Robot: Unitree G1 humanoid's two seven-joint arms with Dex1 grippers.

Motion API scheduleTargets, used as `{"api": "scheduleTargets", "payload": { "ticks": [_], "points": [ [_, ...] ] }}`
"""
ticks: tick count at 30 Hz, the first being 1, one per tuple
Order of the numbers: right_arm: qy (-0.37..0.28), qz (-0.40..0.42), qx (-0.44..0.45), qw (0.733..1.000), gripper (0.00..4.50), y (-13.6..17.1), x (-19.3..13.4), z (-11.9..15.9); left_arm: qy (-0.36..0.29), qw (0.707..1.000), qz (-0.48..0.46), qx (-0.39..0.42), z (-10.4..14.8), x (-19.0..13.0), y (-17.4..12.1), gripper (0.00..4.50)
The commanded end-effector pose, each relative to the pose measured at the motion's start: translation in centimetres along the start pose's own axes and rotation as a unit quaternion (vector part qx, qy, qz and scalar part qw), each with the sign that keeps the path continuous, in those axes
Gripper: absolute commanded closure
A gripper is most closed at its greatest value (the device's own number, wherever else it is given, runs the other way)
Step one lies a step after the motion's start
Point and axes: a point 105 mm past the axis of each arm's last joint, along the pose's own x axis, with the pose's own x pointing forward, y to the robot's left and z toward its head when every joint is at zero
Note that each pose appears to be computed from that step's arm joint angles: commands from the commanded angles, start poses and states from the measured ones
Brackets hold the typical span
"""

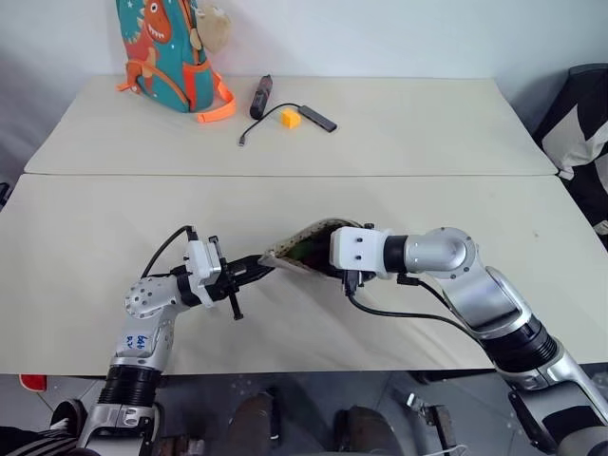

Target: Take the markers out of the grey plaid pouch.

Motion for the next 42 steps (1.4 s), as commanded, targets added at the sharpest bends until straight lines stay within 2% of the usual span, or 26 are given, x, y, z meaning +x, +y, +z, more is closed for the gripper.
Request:
{"api": "scheduleTargets", "payload": {
  "ticks": [1, 7, 14, 16, 19, 23, 29, 37, 42],
  "points": [
    [0.014, -0.004, -0.038, 0.999, 2.54, -0.1, 0.4, -0.1, -0.028, 1.0, 0.0, 0.007, 1.2, 0.1, 0.0, 4.5],
    [0.022, -0.012, -0.075, 0.997, 2.54, -0.3, 1.9, 0.2, -0.032, 0.999, -0.007, 0.006, 1.4, 0.3, 0.1, 4.5],
    [0.027, -0.017, -0.063, 0.998, 2.54, -0.1, 3.1, -0.3, -0.047, 0.999, -0.02, 0.008, 2.1, 1.5, -0.5, 4.5],
    [0.028, -0.02, -0.062, 0.997, 2.92, -0.1, 3.1, -0.5, -0.049, 0.999, -0.019, 0.007, 2.1, 1.6, -0.5, 4.5],
    [0.028, -0.022, -0.056, 0.998, 3.75, -0.2, 2.9, -0.6, -0.045, 0.999, -0.015, 0.006, 1.9, 1.2, -0.6, 4.5],
    [0.022, -0.02, -0.056, 0.998, 3.86, -0.8, 1.5, -0.1, -0.035, 0.999, -0.009, 0.006, 1.7, 0.6, -0.4, 4.5],
    [-0.02, -0.015, -0.02, 0.999, 3.86, -2.3, -1.8, 2.6, -0.03, 1.0, -0.004, 0.008, 1.5, 0.4, 0.0, 4.5],
    [-0.055, -0.022, 0.034, 0.998, 3.86, -2.5, -3.3, 2.8, -0.029, 1.0, -0.003, 0.01, 1.4, 0.4, 0.1, 4.5],
    [-0.201, -0.055, 0.159, 0.965, 3.86, -4.1, -5.5, 6.6, -0.019, 1.0, -0.005, 0.01, 1.1, 0.3, 0.0, 4.5]
  ]
}}
